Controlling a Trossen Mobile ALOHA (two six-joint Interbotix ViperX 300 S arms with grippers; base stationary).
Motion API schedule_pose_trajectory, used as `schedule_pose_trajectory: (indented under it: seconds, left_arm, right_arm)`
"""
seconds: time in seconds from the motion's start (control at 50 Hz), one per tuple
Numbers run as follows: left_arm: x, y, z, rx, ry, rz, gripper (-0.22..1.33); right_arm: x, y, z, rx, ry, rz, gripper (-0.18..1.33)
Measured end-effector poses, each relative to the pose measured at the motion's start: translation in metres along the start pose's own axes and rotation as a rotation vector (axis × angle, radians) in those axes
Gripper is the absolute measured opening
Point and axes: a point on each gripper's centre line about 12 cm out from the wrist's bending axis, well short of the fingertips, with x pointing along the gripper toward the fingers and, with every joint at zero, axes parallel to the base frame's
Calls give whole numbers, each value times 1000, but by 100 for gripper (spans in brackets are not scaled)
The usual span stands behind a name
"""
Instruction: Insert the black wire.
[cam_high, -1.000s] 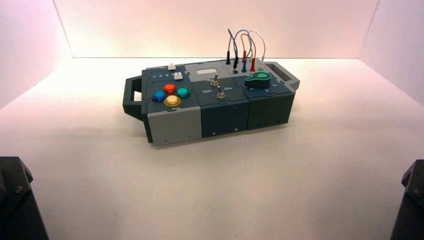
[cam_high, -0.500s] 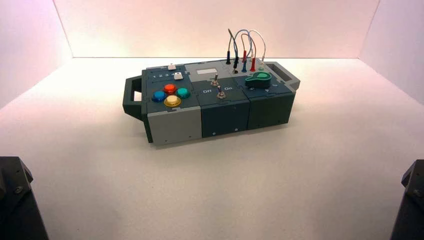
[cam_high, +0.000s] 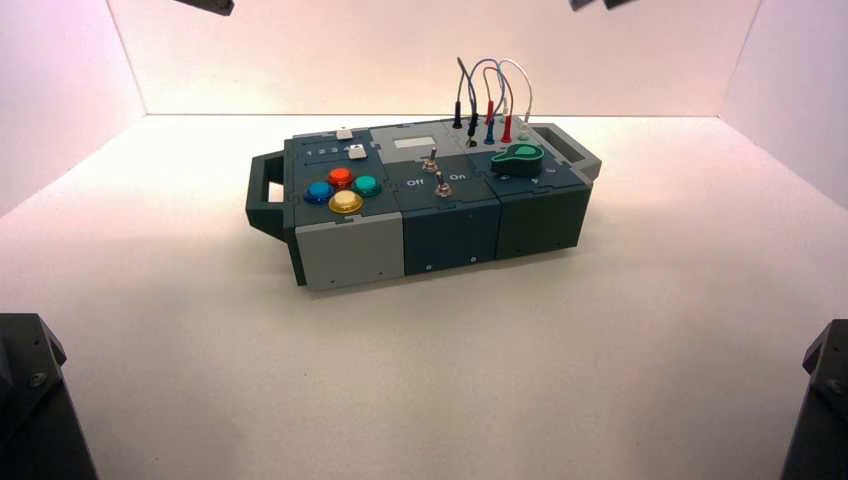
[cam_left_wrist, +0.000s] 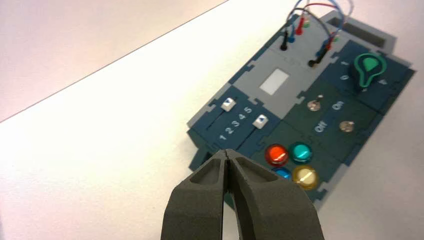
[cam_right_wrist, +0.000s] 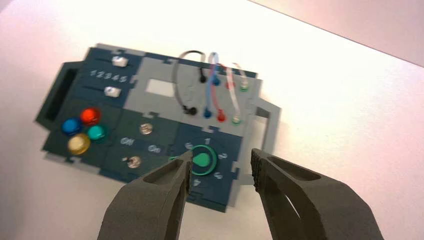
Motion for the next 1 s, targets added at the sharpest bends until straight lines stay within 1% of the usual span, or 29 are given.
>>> schedule_pose_trajectory:
  seconds: [0.02,0.08,0.16,0.2,0.28,0.36,0.48,0.56,0.62,0.76,0.92,1.0]
  left_arm:
    - [0,0,0,-2,0,-2,-16]
    - [-1,-6,2,13,3,-24,-16]
    - [-1,-11,2,24,11,-44,-16]
    - [0,-16,2,39,27,-66,-16]
    - [3,-21,0,48,51,-89,-16]
    - [6,-24,-2,53,69,-102,-16]
    - [12,-28,-3,61,101,-122,-16]
    - [15,-28,-4,60,119,-128,-16]
    - [17,-29,-4,62,126,-131,-16]
    - [22,-29,-6,58,143,-134,-16]
    - [29,-29,-8,56,163,-136,-16]
    - [30,-29,-7,56,159,-133,-16]
  right_arm:
    - [0,0,0,0,0,0,114]
    - [2,7,2,-19,33,28,113]
    - [5,12,1,-33,64,48,113]
    - [9,16,1,-41,87,62,113]
    - [16,20,1,-50,113,74,114]
    - [22,21,1,-53,120,76,114]
    - [35,18,3,-29,126,66,113]
    - [45,16,4,2,128,56,114]
    - [51,15,4,14,126,52,113]
    - [68,18,2,17,151,57,113]
    - [89,25,-2,8,198,75,113]
    - [94,25,-3,11,212,76,113]
